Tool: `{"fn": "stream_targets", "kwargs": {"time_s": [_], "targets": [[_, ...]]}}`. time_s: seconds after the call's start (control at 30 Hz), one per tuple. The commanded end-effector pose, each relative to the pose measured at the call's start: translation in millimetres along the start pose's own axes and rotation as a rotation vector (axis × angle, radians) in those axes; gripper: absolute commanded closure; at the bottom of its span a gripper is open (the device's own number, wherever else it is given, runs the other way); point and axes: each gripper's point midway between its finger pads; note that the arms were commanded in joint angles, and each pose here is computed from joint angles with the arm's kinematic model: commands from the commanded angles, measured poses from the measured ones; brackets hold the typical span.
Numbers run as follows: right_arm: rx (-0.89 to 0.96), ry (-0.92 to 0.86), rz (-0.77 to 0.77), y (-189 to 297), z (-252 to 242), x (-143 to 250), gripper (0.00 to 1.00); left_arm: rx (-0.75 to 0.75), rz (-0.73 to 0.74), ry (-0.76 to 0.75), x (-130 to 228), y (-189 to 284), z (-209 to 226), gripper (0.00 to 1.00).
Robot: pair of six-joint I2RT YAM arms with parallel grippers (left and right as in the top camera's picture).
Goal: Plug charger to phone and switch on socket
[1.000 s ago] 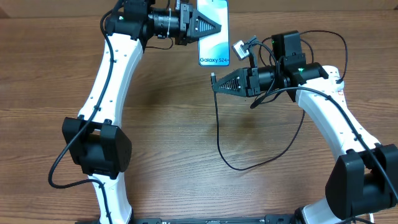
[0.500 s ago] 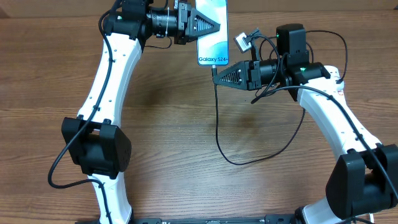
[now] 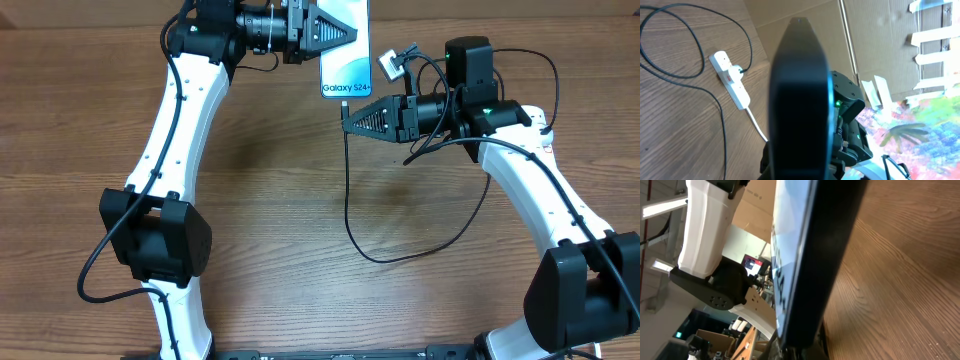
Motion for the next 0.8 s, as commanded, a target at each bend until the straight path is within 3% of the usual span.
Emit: {"fn": "stream_targets", "kwargs": {"time_s": [0.0,0.77], "targets": [[0.000,0.047,-0.012,3.6,14.9,-4.3,0.96,0.044,0.013,-0.040,0.2,0.2,-26.9,0.96],[-0.003,0.054,-0.029,13.1,15.0,-8.2,0.96,0.022,-0.004,-0.125,-3.8,-1.7,-24.5,0.96]]}}
Point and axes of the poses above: each gripper's point midway between its finger pads, its own y axis back along the fingers, its own z axis along the line the jaws close on, x = y × z, and after that the axes turned 13 degrees about -y, right-handed
